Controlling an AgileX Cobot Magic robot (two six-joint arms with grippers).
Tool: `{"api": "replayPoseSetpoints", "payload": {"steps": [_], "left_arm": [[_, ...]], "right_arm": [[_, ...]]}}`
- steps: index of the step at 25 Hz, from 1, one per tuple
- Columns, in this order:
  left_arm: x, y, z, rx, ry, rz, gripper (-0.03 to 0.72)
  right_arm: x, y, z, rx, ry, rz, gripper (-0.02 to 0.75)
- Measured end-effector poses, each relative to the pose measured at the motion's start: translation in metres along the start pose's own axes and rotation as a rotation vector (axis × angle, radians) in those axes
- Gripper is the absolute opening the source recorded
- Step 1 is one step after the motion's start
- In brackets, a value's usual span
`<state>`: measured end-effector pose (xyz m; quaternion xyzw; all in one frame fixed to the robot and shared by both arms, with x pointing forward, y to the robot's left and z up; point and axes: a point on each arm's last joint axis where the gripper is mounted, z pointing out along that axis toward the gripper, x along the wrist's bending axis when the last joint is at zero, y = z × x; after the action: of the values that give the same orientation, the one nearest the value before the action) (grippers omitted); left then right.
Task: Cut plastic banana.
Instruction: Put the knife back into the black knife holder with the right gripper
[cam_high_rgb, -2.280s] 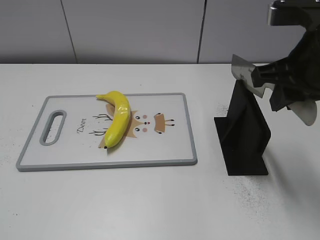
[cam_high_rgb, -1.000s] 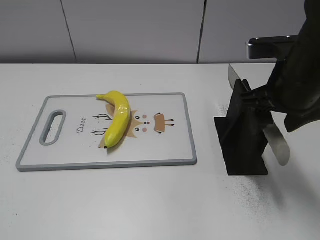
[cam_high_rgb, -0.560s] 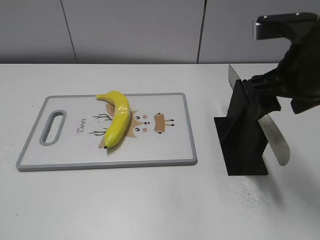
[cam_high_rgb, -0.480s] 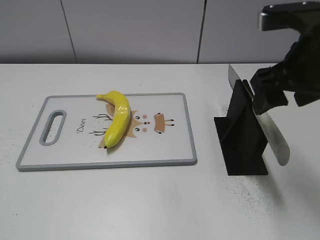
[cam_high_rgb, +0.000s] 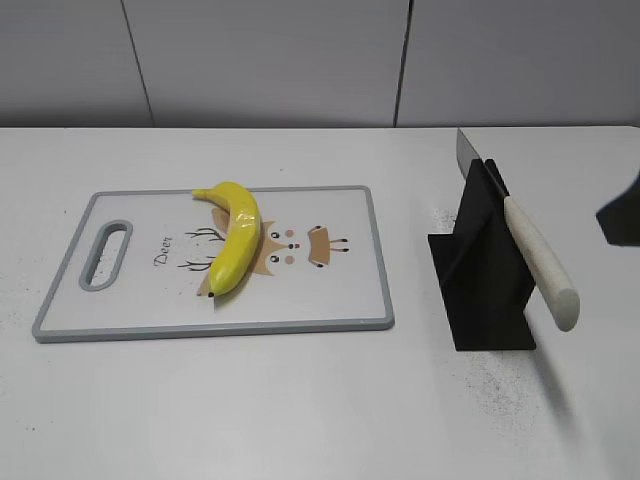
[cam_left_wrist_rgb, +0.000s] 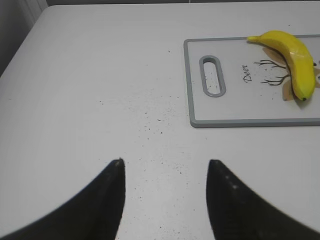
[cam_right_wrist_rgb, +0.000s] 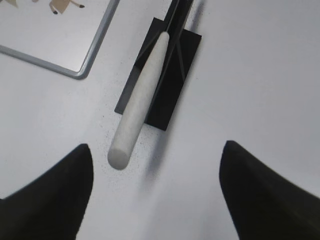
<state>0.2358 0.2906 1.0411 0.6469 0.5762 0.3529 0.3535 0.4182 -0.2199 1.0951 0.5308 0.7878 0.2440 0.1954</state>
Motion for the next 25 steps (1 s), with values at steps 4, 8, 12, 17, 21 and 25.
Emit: {"api": "replayPoseSetpoints", "payload": {"steps": [4,8,12,17,21,25], "left_arm": [[0.000,0.000,0.000,-0.001,-0.013,0.007,0.490],[0.000,0.000,0.000,-0.001,-0.012,0.007,0.490],[0.000,0.000,0.000,-0.001,-0.012,0.007,0.490],[0.000,0.000,0.000,-0.001,-0.012,0.007,0.490],[0.000,0.000,0.000,-0.001,-0.012,0.007,0.490],[0.000,0.000,0.000,-0.001,-0.012,0.007,0.490]], "right_arm": [[-0.003,-0.036,-0.014,-0.044,-0.004,-0.023,0.594],[-0.006,-0.067,-0.027,-0.103,-0.003,-0.024,0.593],[-0.008,-0.095,-0.040,-0.149,-0.005,-0.017,0.593],[-0.011,-0.123,-0.055,-0.170,-0.010,-0.005,0.593],[-0.011,-0.140,-0.058,-0.215,0.000,0.001,0.593],[-0.008,-0.155,-0.062,-0.245,0.042,-0.032,0.593]]}}
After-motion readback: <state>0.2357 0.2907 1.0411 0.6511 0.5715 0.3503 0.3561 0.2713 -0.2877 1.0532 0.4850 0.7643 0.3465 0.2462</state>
